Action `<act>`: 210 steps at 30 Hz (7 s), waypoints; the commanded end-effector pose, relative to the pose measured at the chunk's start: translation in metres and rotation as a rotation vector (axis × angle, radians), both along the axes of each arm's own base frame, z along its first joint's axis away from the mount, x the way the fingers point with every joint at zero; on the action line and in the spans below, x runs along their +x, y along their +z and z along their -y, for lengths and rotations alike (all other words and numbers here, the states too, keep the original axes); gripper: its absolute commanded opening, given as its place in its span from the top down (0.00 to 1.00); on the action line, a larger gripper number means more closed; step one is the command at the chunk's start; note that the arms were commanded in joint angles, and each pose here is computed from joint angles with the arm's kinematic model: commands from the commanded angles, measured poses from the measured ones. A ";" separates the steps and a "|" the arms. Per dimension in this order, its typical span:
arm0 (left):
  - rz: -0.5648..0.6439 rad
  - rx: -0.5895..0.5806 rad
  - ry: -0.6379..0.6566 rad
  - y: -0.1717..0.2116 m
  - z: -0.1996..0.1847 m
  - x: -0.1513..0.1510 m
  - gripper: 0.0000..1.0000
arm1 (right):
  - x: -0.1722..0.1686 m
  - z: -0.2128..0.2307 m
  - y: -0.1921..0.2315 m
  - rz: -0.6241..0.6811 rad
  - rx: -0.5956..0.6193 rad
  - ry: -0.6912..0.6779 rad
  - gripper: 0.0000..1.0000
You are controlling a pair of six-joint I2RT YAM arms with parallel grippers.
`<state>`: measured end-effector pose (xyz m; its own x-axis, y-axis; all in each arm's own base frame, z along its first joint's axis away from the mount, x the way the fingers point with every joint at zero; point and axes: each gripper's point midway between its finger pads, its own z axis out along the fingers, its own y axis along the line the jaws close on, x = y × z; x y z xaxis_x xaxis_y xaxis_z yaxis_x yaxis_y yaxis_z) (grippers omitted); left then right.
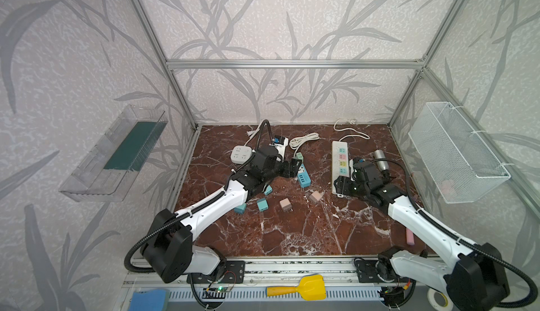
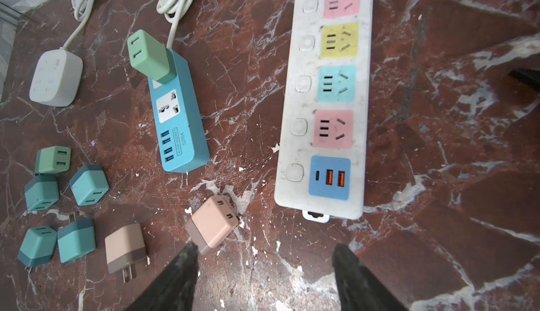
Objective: Insert the plug
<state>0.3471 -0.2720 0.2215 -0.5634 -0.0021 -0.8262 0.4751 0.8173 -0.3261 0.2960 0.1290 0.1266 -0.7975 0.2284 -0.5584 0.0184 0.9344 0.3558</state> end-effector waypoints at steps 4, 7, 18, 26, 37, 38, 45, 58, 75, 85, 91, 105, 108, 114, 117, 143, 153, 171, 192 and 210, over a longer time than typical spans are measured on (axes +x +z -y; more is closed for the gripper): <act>0.014 0.325 -0.023 -0.023 -0.001 -0.011 0.21 | 0.005 -0.016 -0.025 -0.060 0.078 0.072 0.28; -0.009 0.340 -0.065 -0.032 0.010 -0.017 0.21 | 0.000 -0.018 -0.033 -0.103 0.067 0.106 0.31; -0.160 0.337 -0.227 -0.063 0.049 -0.040 0.24 | -0.002 -0.029 -0.055 -0.181 0.052 0.184 0.90; -0.261 0.423 -0.267 -0.087 0.052 -0.047 0.27 | 0.001 -0.063 -0.074 -0.183 0.041 0.271 0.77; -0.289 0.421 -0.289 -0.088 0.056 -0.052 0.29 | -0.010 -0.074 -0.089 -0.220 0.078 0.288 0.73; -0.290 0.423 -0.287 -0.090 0.057 -0.052 0.30 | -0.012 -0.071 -0.085 -0.217 0.065 0.288 0.73; -0.366 0.438 -0.171 -0.103 0.059 -0.049 0.33 | -0.023 -0.015 -0.059 -0.158 -0.118 0.146 0.58; -0.430 0.377 0.157 -0.128 0.086 -0.033 0.32 | -0.045 0.032 -0.062 -0.048 -0.036 -0.069 0.21; -0.484 0.576 0.178 -0.186 0.105 -0.046 0.36 | -0.052 0.041 -0.051 0.026 0.007 -0.071 0.17; -0.510 0.632 0.142 -0.199 0.104 -0.058 0.43 | -0.051 0.042 -0.052 0.030 0.024 -0.089 0.18; -0.491 0.632 0.109 -0.195 0.108 -0.057 0.54 | -0.054 0.045 -0.050 0.037 0.029 -0.100 0.18; -0.240 0.514 0.010 -0.091 0.112 -0.046 0.60 | -0.058 0.033 -0.041 0.057 0.134 -0.070 0.22; -0.046 0.513 0.015 -0.053 0.092 -0.034 0.59 | -0.056 0.024 -0.027 0.074 0.156 -0.019 0.29; 0.365 0.400 0.071 0.001 0.043 -0.021 0.67 | -0.038 0.000 0.019 0.151 0.196 0.093 0.46; 0.533 0.282 0.014 0.021 0.029 -0.030 0.76 | -0.027 -0.012 0.041 0.187 0.179 0.135 0.47; 0.828 0.343 -0.349 -0.005 0.049 -0.064 1.00 | -0.018 -0.141 0.112 0.200 0.202 0.633 0.44; 0.830 0.321 -0.354 -0.001 0.050 -0.066 1.00 | -0.015 -0.158 0.106 0.174 0.245 0.656 0.59; 0.821 0.108 -0.164 0.053 0.035 -0.064 0.24 | 0.004 -0.136 0.119 0.261 0.158 0.514 1.00; 0.111 -0.300 0.773 0.025 -0.128 0.002 0.25 | 0.103 -0.129 0.007 0.144 -0.350 0.441 1.00; 0.025 -0.390 0.698 0.009 -0.125 0.023 0.34 | 0.119 -0.136 -0.038 -0.010 -0.370 0.394 1.00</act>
